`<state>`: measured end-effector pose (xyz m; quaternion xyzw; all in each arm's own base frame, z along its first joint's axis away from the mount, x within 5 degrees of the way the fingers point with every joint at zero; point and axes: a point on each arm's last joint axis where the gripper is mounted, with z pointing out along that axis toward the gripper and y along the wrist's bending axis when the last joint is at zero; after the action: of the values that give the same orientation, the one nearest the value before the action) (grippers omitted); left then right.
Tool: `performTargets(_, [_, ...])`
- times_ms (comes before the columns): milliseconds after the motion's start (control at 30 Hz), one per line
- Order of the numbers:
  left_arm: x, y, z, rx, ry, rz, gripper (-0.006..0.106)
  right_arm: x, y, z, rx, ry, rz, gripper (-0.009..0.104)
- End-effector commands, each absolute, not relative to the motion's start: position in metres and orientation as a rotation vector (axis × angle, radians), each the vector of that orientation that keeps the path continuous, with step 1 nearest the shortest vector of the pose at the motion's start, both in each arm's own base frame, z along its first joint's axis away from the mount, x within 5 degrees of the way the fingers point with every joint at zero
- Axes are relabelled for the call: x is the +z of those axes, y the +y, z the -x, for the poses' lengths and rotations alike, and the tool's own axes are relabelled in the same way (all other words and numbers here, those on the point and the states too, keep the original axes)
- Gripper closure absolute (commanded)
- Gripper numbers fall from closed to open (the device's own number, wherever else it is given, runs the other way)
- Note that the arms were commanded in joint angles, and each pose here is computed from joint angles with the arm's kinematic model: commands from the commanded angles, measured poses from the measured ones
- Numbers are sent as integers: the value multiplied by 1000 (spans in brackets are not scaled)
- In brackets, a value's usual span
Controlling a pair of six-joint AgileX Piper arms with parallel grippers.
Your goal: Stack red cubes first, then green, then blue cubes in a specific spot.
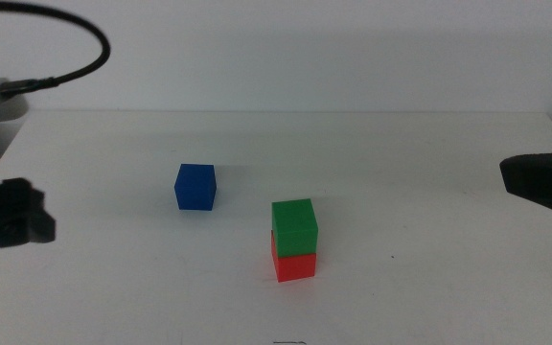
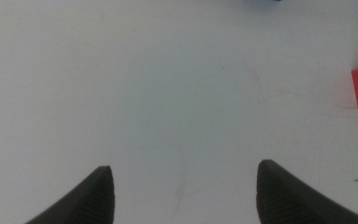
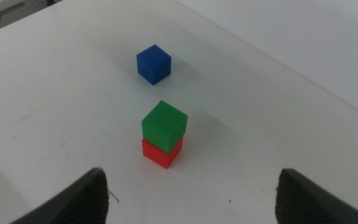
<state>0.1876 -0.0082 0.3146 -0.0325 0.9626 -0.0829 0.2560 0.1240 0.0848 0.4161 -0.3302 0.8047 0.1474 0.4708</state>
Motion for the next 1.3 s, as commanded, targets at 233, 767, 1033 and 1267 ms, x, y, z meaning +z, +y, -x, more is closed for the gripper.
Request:
performTargets(233, [315,-20,-241,-303,2621,114,26,429,84,-124,359,1887,775,1])
performTargets(767, [312,-107,-383,-156,2727,-185,22,429,84,-124,359,1887,775,1])
performTargets(1033, [287,-122,-424,-180,2769,-214,10,429,84,-124,359,1887,775,1])
performTargets(1267, [257,-128,-436,-202,2818,-234,10,429,84,-124,359,1887,775,1])
